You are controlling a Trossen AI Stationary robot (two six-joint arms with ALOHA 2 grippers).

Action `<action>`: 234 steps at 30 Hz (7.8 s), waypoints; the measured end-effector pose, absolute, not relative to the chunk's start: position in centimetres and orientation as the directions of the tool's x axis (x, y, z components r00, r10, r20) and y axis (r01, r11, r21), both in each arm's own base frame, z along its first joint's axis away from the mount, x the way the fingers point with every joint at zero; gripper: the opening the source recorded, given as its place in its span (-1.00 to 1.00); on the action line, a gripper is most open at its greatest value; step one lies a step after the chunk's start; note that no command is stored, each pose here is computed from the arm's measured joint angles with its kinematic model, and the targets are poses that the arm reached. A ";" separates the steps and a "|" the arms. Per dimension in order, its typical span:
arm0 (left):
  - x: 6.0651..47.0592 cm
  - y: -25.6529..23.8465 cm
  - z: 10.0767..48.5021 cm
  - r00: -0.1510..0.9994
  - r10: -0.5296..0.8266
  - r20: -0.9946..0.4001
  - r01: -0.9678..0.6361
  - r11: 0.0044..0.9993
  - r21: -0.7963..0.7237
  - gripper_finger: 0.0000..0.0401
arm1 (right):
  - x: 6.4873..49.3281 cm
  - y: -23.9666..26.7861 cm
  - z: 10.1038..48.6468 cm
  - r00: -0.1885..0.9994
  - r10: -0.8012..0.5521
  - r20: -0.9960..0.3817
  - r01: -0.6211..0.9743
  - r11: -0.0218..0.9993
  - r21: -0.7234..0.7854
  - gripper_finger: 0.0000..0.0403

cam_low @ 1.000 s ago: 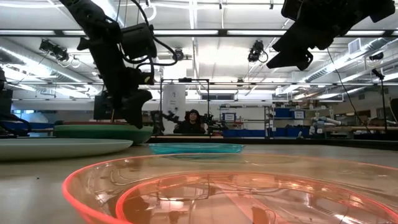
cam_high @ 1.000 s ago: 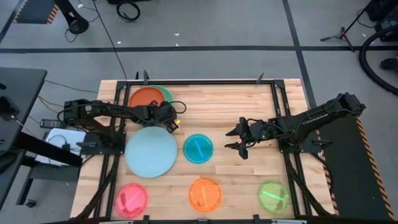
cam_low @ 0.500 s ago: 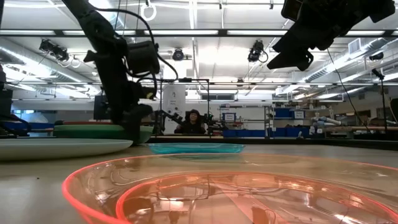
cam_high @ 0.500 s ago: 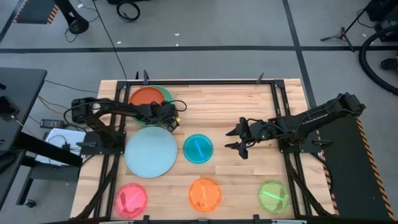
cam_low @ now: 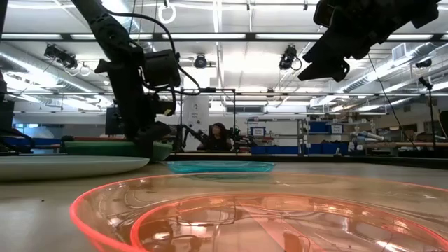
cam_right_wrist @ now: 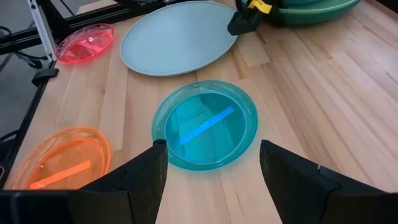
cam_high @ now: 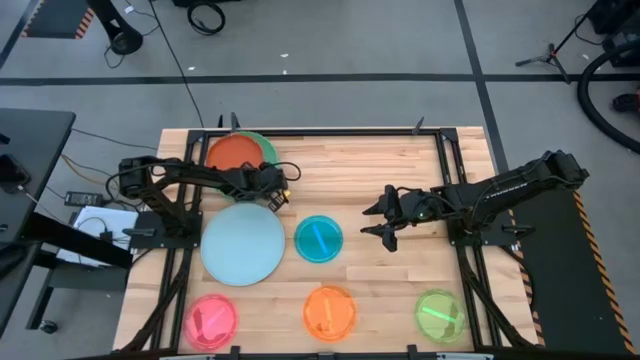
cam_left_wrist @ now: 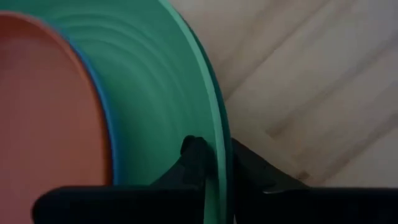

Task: Stack plastic plates
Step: Stack the stacked plates on top of the large light blue plate, then stack the small light blue plate on top of the orange plate

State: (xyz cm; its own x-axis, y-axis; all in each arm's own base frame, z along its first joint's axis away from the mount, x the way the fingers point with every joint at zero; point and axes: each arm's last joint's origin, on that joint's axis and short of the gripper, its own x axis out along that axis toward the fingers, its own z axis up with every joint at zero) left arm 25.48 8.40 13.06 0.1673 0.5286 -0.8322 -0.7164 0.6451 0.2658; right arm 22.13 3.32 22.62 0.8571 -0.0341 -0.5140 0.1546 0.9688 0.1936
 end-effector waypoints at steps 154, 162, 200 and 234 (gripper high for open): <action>13.8 -16.4 25.0 0.781 -0.377 -0.499 0.290 0.925 -0.246 -0.29 | 36.6 10.4 12.1 0.547 -0.101 -0.831 -0.144 0.967 -0.212 -0.50; 12.9 -17.5 25.8 0.794 -0.438 -0.423 0.340 0.895 -0.288 -0.29 | 36.8 9.8 12.0 0.552 -0.079 -0.830 -0.133 0.974 -0.181 -0.70; 18.9 -19.2 34.1 0.905 -0.341 0.255 0.375 0.922 -0.094 -0.29 | 48.3 10.8 21.3 0.856 0.176 -0.486 -0.437 0.748 -0.499 -0.99; 19.4 -19.2 35.2 0.963 -0.259 0.070 0.266 0.956 -0.120 -0.29 | 55.4 8.8 15.8 0.896 0.011 -0.444 -0.209 0.893 -0.399 -0.12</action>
